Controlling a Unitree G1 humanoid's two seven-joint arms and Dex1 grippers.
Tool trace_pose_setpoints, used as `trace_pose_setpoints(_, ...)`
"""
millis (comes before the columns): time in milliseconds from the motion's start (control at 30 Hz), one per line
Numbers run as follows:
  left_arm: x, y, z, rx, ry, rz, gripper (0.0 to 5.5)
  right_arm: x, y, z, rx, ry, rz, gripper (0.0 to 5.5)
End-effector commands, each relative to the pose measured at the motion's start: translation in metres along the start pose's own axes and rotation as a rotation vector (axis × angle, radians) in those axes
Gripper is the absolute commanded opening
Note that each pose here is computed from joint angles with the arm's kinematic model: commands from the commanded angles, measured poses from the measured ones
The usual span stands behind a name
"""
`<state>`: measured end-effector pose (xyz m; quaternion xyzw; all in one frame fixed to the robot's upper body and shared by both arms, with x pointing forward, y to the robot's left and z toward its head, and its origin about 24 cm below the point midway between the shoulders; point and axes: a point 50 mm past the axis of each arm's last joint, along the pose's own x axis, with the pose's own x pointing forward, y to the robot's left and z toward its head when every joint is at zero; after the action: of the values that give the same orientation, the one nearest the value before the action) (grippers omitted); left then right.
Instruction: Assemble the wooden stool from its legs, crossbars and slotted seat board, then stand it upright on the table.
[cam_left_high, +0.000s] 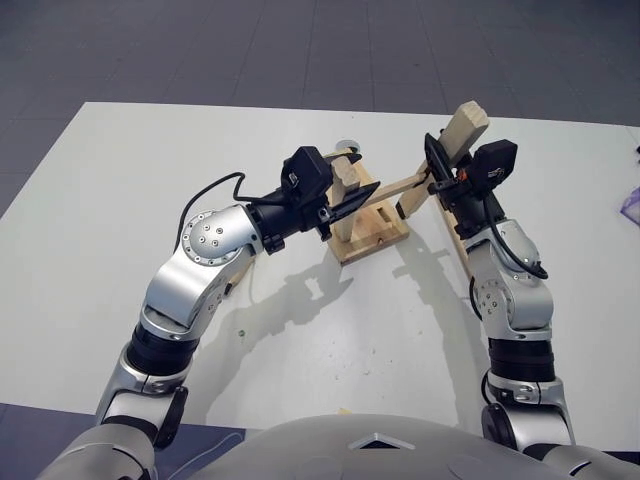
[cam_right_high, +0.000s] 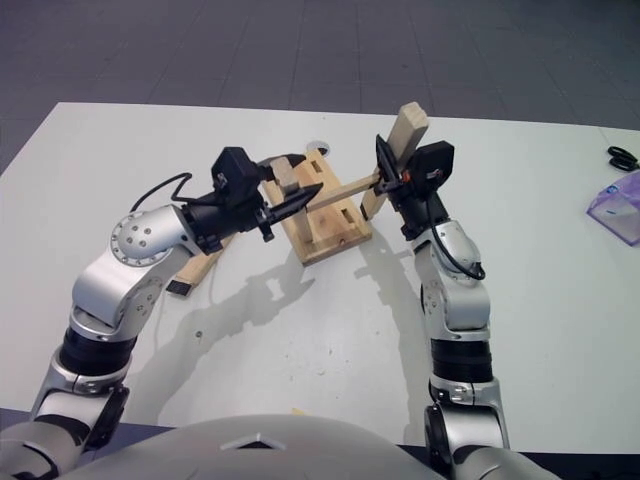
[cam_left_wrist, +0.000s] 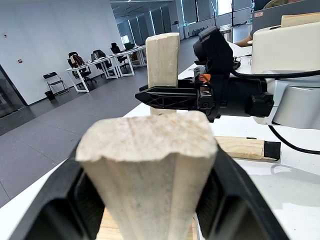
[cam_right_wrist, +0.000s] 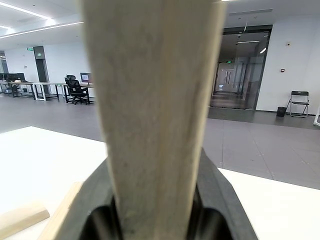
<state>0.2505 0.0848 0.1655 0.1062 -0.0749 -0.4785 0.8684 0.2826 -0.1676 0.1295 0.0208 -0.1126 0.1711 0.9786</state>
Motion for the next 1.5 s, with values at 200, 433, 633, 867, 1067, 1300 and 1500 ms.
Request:
trace_pose_setpoints(200,-0.004,-0.013,-0.036,-0.057,0.178,-0.017,2.06,0.000,0.012,-0.010,-0.140,0.043,0.095,1.03)
trace_pose_setpoints(433,-0.007,-0.012,-0.040,-0.041,0.202,-0.014,2.06,-0.003,0.016,-0.015,-0.101,0.038,0.111,1.03)
trace_pose_setpoints(633,-0.008,-0.013,-0.043,-0.044,0.211,-0.018,2.06,0.009,0.017,0.012,0.115,-0.019,0.165,1.03)
trace_pose_setpoints(867,-0.007,-0.011,-0.045,-0.045,0.212,-0.010,2.06,0.010,0.025,0.027,0.117,-0.024,0.245,1.02)
trace_pose_setpoints(1067,-0.006,-0.012,-0.045,-0.035,0.214,-0.018,2.06,0.008,0.035,0.023,0.161,0.011,0.282,1.02)
trace_pose_setpoints(1300,-0.006,-0.009,-0.046,-0.027,0.216,-0.014,2.06,0.010,0.028,-0.002,0.326,0.150,0.283,1.02)
trace_pose_setpoints(1500,-0.005,-0.008,-0.047,-0.024,0.220,-0.022,2.06,0.014,0.023,-0.002,0.409,0.169,0.323,1.02)
